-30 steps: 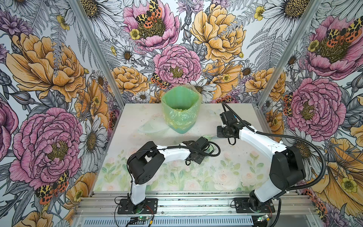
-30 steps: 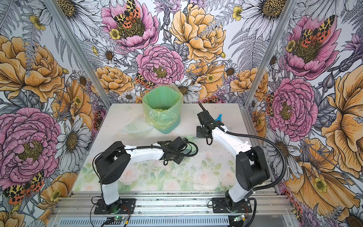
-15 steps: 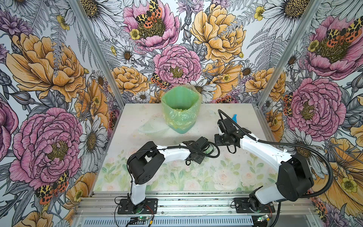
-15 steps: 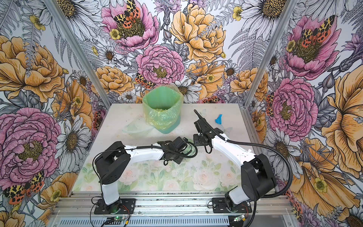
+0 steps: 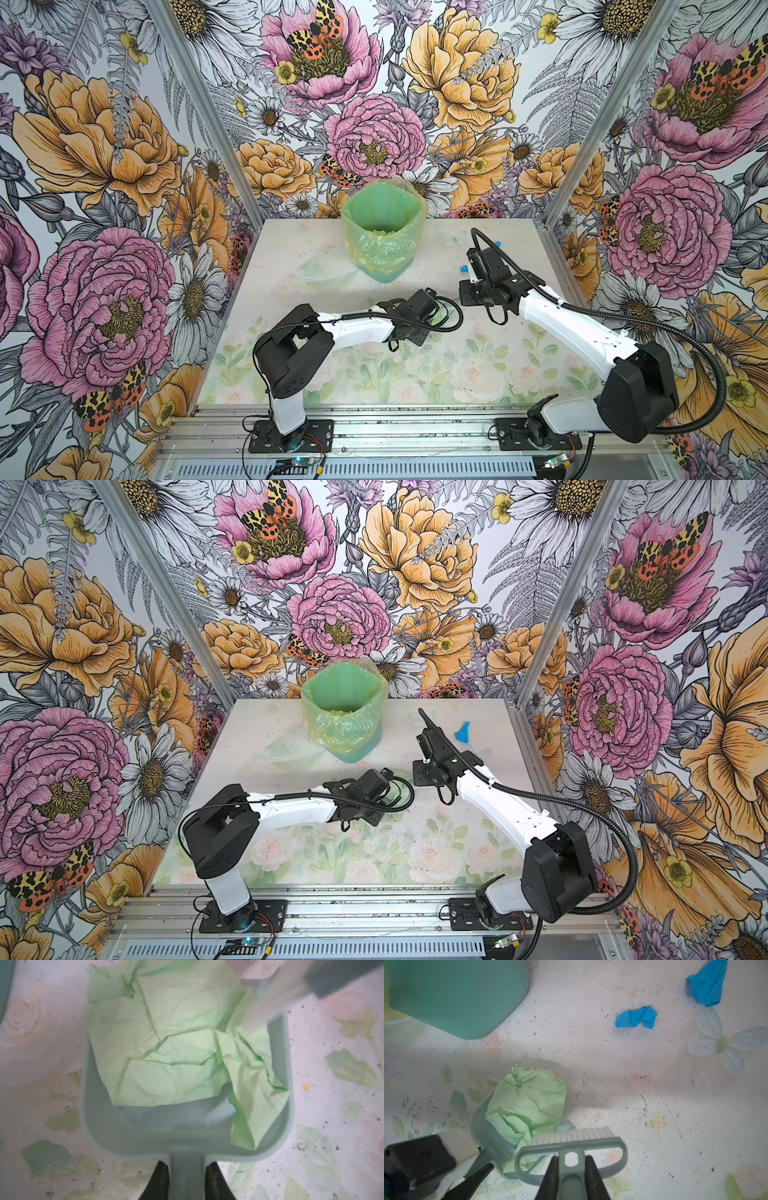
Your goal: Sweep away the paper scraps from the table
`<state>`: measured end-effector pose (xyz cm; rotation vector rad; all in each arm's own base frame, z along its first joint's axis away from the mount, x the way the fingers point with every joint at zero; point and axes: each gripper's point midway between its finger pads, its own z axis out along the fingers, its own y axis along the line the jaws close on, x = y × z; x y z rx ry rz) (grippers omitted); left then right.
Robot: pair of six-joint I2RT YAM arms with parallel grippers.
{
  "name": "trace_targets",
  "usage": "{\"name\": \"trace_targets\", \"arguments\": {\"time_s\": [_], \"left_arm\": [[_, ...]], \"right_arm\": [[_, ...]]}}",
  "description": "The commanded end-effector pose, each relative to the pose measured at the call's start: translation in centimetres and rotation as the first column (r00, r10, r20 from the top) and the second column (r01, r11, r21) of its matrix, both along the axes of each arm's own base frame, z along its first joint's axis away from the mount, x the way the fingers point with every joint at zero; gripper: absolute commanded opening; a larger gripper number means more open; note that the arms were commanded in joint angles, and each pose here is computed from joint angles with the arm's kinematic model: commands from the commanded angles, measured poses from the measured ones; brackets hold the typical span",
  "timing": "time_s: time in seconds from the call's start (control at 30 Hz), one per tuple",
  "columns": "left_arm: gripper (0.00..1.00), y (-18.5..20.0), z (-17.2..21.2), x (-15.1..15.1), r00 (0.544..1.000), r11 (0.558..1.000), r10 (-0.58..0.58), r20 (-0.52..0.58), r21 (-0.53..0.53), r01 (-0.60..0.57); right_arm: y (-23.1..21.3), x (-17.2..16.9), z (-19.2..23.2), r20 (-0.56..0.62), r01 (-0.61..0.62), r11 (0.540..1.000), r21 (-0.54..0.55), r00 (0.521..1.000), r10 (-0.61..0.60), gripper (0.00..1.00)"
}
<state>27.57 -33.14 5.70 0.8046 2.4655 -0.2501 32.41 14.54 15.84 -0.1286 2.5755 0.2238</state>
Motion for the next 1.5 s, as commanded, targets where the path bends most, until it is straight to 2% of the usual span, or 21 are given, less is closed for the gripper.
{"name": "trace_targets", "arguments": {"time_s": [0.0,0.27,0.4,0.7,1.23,1.47], "left_arm": [[0.12,0.1,1.9,0.9,0.998,0.999,0.033,0.062,-0.044,-0.03],[0.13,0.5,4.1,1.0,0.993,0.999,0.035,0.114,-0.037,-0.031],[0.12,0.5,5.4,0.8,0.992,0.999,0.028,0.125,-0.032,-0.024],[0.14,0.3,11.3,0.5,0.984,0.997,0.005,0.18,-0.074,0.008],[0.18,0.9,22.7,0.0,0.968,0.979,-0.026,0.25,-0.191,0.076],[0.18,2.5,27.0,1.8,0.964,0.954,0.018,0.265,-0.292,0.063]], "right_arm": [[-1.4,0.4,4.3,0.11,0.028,0.999,0.015,0.994,-0.03,0.0],[-6.1,0.2,9.7,0.247,0.145,0.985,0.093,0.955,-0.164,0.0],[-8.1,0.1,10.6,0.282,0.206,0.975,0.089,0.933,-0.223,0.0],[-10.9,0.4,8.2,0.227,0.313,0.947,0.074,0.919,-0.321,0.0],[-11.0,0.9,6.7,0.189,0.312,0.949,0.051,0.93,-0.316,0.0],[-11.0,0.7,6.1,0.177,0.313,0.949,0.046,0.932,-0.316,0.0]]}}
